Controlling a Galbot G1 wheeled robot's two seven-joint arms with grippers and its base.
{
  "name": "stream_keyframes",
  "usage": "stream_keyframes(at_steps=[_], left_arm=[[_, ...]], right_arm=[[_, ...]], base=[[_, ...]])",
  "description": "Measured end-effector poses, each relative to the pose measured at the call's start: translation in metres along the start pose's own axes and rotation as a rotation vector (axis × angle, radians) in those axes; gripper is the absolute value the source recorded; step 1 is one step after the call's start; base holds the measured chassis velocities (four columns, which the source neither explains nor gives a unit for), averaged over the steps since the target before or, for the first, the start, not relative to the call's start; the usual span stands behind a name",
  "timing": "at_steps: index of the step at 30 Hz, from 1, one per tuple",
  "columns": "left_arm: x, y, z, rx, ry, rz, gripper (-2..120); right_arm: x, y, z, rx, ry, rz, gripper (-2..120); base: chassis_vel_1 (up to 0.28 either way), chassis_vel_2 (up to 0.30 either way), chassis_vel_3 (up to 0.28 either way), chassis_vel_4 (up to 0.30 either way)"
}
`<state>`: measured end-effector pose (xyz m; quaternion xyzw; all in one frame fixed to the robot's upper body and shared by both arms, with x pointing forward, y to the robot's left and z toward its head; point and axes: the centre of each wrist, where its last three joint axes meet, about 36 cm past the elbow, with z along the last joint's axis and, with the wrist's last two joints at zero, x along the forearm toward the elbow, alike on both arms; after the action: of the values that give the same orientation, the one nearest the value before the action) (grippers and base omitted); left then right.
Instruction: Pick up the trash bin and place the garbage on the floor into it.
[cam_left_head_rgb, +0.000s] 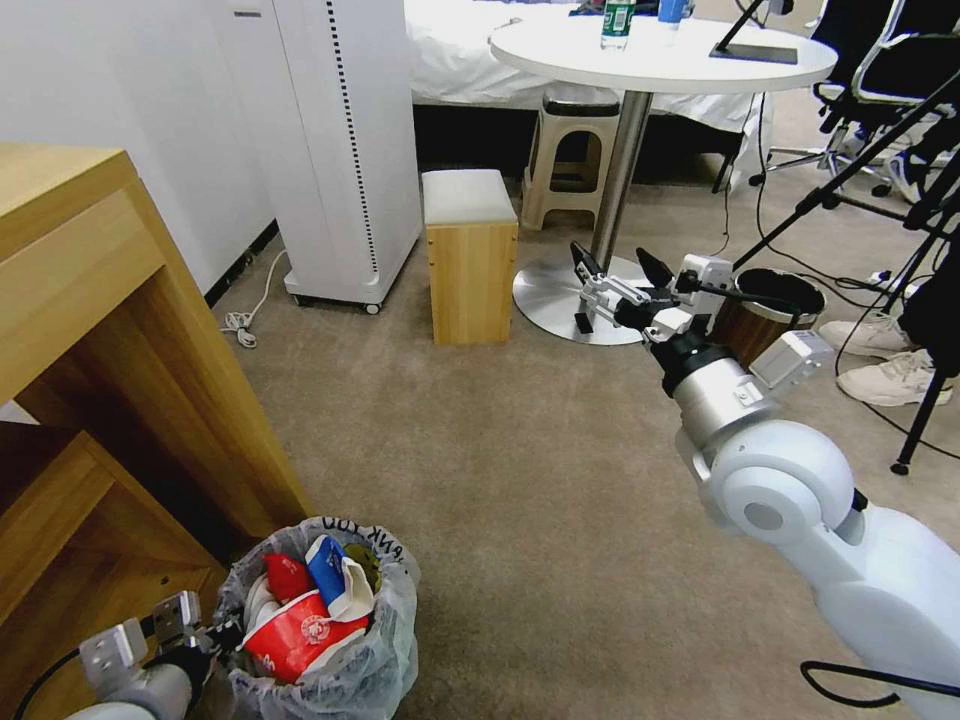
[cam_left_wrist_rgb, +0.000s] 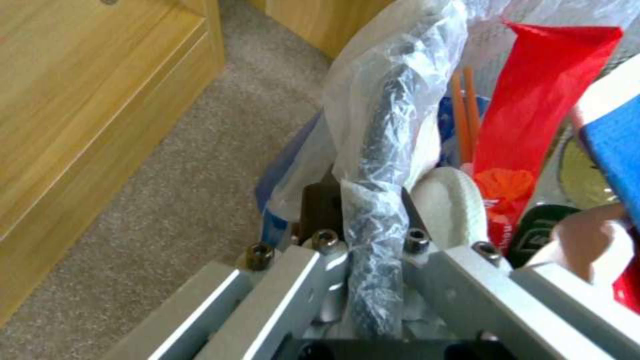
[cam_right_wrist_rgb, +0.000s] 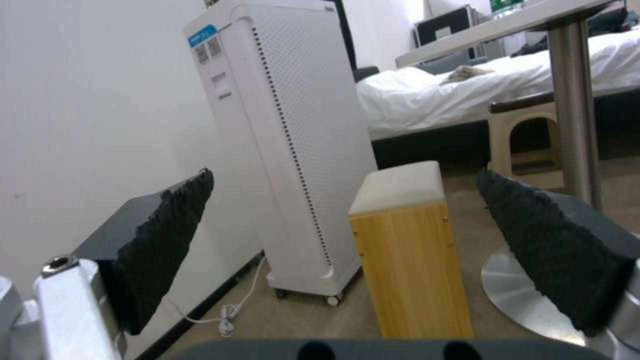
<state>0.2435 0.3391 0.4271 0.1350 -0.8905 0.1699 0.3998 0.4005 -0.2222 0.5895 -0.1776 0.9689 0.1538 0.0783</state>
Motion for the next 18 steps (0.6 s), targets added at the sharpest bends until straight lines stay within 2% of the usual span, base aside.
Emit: stream_keyframes(at_steps=[13, 15, 18], left_arm=[[-0.008, 0.007, 0.005, -0.019, 0.012, -0.038, 1], [-0.009, 0.007, 0.006, -0.028, 0.010, -0.047, 3], [-0.007, 0.008, 0.009, -0.053, -0.007, -0.067, 16]], right_arm=[[0.001, -0.006, 0.013, 0.022, 0.024, 0.038, 100], [0.001, -0.007, 0.014, 0.025, 0.027, 0.042, 100], [0.003, -0.009, 0.017, 0.025, 0.031, 0.050, 100]], base=[[0.000, 0.000, 0.000, 0.000], [0.000, 0.000, 0.000, 0.000], [0.000, 0.000, 0.000, 0.000]])
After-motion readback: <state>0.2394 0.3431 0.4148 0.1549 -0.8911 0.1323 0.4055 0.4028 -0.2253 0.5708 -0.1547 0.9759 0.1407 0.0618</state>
